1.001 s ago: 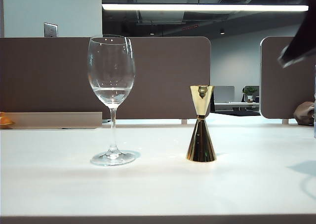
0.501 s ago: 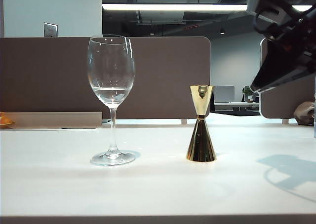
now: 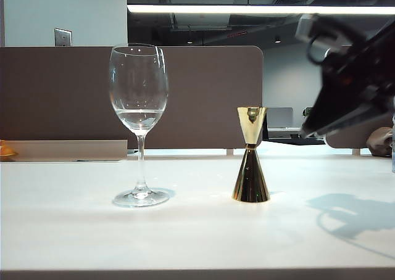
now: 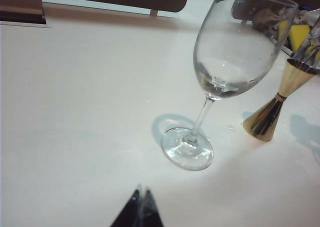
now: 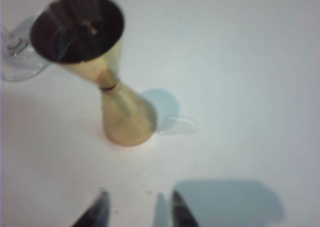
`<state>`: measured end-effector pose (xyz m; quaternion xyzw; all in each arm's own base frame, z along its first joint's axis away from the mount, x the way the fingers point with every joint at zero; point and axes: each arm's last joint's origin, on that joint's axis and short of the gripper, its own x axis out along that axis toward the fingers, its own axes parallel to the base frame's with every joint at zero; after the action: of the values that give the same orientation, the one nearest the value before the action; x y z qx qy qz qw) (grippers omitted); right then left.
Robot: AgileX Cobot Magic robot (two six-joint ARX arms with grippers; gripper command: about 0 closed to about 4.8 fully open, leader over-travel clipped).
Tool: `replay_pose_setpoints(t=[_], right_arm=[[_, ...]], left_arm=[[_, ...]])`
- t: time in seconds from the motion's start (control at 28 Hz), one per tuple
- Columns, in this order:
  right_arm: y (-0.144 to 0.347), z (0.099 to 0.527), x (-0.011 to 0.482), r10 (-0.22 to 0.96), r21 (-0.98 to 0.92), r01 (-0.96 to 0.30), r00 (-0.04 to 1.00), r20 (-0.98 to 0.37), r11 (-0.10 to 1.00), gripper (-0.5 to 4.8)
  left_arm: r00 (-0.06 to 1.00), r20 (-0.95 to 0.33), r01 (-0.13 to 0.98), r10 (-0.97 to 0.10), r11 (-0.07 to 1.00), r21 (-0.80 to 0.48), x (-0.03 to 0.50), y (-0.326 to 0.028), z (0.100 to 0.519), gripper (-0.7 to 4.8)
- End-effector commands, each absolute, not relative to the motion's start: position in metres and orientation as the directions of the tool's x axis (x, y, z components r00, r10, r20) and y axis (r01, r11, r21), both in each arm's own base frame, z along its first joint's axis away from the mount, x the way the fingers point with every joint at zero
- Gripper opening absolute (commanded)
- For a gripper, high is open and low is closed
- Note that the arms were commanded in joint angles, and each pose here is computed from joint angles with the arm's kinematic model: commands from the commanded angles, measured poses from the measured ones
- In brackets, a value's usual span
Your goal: Pick up the jigger and pour the water inside into the glass.
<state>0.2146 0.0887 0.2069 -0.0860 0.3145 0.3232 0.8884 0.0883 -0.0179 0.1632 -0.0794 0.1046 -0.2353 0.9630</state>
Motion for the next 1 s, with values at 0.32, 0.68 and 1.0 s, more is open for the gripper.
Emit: replay_pose_setpoints(t=[0.32, 0.68, 1.0], right_arm=[[0.112, 0.191, 0.233, 0.572, 0.032, -0.677, 0.595, -0.565, 0.736, 3.11], [0.118, 0.192, 0.246, 0.6, 0.035, -0.665, 0.649, -0.467, 0.746, 3.11], [0.124, 0.185, 0.252, 0.629, 0.057, -0.681, 0.637, -0.446, 0.73, 3.12]], left_arm=[[0.87, -0.15, 0.44, -0.47, 0.877, -0.196, 0.088, -0.018, 0.165, -0.05], [0.87, -0.15, 0.44, -0.47, 0.877, -0.196, 0.088, -0.018, 0.165, -0.05], [0.87, -0.15, 0.439, -0.47, 0.877, -0.196, 0.088, -0.018, 0.165, -0.05]])
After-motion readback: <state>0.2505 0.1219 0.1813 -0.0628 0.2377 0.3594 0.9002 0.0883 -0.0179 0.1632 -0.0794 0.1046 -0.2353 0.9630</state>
